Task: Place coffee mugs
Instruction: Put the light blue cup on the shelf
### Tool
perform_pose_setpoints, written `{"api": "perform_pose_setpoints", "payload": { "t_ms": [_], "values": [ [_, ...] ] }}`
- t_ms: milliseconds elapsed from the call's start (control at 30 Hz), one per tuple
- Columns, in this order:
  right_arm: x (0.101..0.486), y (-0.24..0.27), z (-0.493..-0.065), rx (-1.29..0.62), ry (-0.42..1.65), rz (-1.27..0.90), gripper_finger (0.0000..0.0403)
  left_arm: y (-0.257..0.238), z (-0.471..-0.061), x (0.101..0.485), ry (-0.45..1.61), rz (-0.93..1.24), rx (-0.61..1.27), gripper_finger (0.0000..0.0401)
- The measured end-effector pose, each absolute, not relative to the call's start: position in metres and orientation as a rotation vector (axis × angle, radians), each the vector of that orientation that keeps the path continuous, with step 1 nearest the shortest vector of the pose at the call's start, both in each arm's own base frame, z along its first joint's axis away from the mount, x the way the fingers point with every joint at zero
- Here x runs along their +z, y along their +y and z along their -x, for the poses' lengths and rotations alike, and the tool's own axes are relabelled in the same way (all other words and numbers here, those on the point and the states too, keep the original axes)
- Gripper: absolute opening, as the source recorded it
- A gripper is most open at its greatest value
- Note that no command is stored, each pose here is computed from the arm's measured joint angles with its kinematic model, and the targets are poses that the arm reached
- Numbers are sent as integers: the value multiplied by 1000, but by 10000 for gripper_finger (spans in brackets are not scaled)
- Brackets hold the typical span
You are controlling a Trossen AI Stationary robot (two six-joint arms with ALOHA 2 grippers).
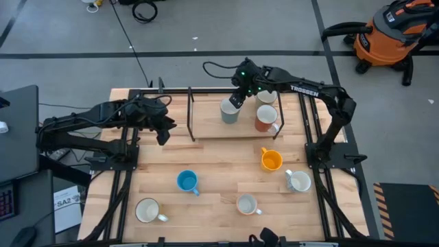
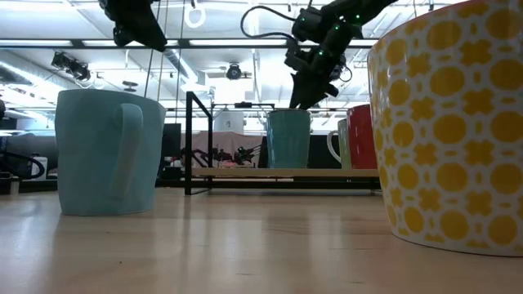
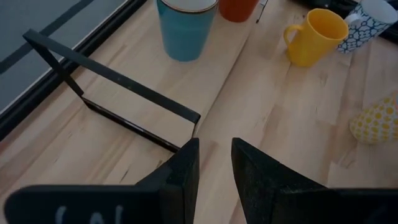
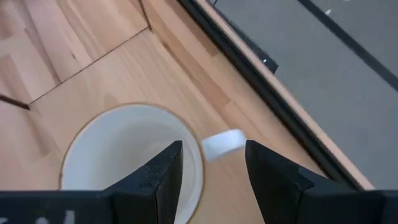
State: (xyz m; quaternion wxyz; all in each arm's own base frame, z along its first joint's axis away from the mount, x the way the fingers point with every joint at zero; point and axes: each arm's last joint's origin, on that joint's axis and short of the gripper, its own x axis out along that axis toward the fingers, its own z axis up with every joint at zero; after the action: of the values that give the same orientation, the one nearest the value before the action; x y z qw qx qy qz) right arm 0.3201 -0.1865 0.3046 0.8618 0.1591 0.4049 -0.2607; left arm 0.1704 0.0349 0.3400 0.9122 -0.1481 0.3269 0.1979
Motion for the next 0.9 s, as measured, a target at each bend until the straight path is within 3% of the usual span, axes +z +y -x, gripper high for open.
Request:
{"api": "perform_pose_setpoints", "payload": {
  "t_ms": [900],
  "values": [
    [278,-187,-325,-553,1001,-345,169,35,-170,340,675,305,408,100]
  ]
}}
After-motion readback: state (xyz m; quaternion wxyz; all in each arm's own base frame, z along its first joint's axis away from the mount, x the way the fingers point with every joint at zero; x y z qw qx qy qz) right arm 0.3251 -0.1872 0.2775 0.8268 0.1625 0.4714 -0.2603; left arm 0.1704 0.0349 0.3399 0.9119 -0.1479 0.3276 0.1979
